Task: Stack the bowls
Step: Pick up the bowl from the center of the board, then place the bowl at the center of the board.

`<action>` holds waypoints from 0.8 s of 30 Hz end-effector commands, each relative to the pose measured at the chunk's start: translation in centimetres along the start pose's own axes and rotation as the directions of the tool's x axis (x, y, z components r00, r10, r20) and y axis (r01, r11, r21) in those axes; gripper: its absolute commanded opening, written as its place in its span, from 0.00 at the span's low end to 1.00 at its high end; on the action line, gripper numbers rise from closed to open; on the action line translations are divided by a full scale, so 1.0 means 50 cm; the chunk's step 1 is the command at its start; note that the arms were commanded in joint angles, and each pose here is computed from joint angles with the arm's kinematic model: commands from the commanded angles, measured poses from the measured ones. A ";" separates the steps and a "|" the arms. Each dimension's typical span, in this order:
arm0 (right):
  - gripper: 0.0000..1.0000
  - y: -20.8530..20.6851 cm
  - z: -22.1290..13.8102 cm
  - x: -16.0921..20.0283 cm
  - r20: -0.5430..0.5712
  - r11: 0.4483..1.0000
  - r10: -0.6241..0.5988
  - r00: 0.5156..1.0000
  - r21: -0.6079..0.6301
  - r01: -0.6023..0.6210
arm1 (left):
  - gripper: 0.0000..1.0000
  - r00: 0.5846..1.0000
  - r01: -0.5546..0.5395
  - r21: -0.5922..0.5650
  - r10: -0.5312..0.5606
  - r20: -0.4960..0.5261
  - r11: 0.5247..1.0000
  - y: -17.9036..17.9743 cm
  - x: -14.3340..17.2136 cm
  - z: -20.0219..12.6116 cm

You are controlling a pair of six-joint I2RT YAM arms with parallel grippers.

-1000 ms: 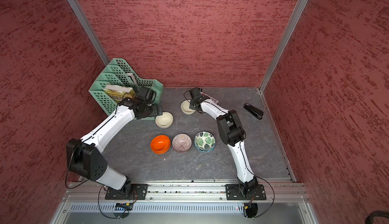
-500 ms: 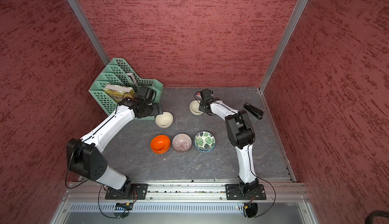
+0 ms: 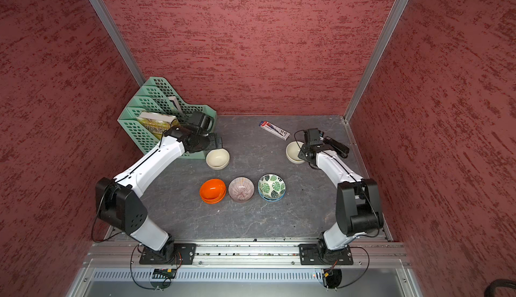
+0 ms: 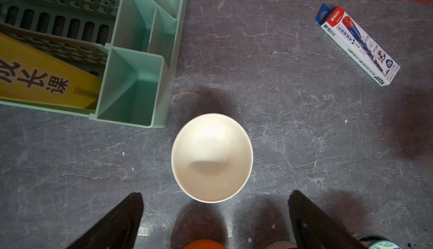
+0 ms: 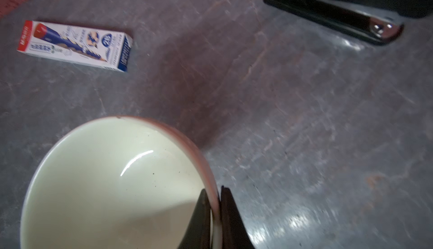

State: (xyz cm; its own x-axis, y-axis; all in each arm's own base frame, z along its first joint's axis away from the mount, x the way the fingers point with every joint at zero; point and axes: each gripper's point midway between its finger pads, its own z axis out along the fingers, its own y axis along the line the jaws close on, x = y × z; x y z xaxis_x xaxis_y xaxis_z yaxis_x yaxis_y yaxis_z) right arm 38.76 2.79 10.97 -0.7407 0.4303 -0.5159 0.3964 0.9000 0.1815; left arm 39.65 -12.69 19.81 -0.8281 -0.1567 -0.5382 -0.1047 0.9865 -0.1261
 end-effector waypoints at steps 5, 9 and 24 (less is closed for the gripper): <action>0.00 -0.046 -0.048 0.103 -0.069 1.000 0.001 0.998 -0.031 -0.003 | 1.00 0.999 -0.011 0.029 0.010 0.036 1.000 -0.013 -0.029 -0.019; 0.00 -0.065 -0.062 0.131 -0.076 1.000 -0.004 0.997 -0.027 0.002 | 1.00 0.999 -0.002 0.043 0.000 0.043 0.999 -0.015 -0.028 -0.027; 0.00 -0.074 -0.043 0.219 -0.153 0.998 -0.048 0.987 -0.056 0.040 | 1.00 0.999 0.000 0.026 -0.001 0.055 1.000 -0.008 -0.027 -0.046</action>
State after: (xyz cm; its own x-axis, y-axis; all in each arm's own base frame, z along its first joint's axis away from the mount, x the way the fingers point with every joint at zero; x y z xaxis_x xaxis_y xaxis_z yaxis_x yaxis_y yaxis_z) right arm 27.26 3.71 5.65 -0.8489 0.3973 -0.3487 0.3599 0.9175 0.1694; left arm 39.77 -12.90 21.11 -0.8137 -0.1598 -0.5588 -0.0950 0.9851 -0.1433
